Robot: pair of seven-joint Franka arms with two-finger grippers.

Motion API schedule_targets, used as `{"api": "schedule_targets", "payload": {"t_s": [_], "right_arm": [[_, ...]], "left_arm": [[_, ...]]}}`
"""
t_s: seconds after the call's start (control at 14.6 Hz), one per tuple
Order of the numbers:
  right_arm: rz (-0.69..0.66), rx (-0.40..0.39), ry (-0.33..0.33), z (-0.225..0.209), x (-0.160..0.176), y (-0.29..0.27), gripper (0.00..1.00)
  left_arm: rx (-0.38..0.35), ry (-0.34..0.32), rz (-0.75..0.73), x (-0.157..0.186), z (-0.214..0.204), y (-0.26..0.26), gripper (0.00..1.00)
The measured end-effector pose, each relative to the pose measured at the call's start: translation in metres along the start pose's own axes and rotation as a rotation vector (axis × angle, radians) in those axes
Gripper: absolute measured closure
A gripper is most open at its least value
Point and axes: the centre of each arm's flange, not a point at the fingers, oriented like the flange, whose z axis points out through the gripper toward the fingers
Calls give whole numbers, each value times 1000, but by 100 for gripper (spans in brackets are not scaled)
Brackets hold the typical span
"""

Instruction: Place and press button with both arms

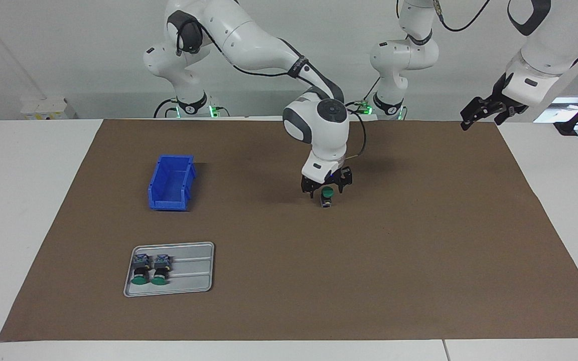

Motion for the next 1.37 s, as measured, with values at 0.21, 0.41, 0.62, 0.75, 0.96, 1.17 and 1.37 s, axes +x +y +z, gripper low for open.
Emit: {"api": "schedule_targets", "payload": {"t_s": [0.21, 0.41, 0.62, 0.75, 0.96, 1.17, 1.37], "right_arm": [[-4, 3, 1, 6, -7, 2, 1], [-10, 8, 3, 3, -11, -1, 15], [-12, 13, 9, 1, -12, -2, 34], [-12, 15, 10, 0, -12, -2, 52], [-6, 15, 14, -10, -7, 0, 66], [38, 7, 20, -43, 13, 25, 66], [117, -45, -37, -103, 28, 105, 66]], "left_arm": [[-4, 0, -8, 1, 0, -16, 0], [-5, 1, -9, 1, -1, -17, 0], [-3, 1, -2, 0, -1, -13, 0], [-3, 1, 1, 0, -1, -12, 0], [-3, 1, 2, 0, -1, -11, 0], [-2, 2, 5, 0, -1, -10, 0], [-1, 2, 12, 0, -1, -6, 0]]}}
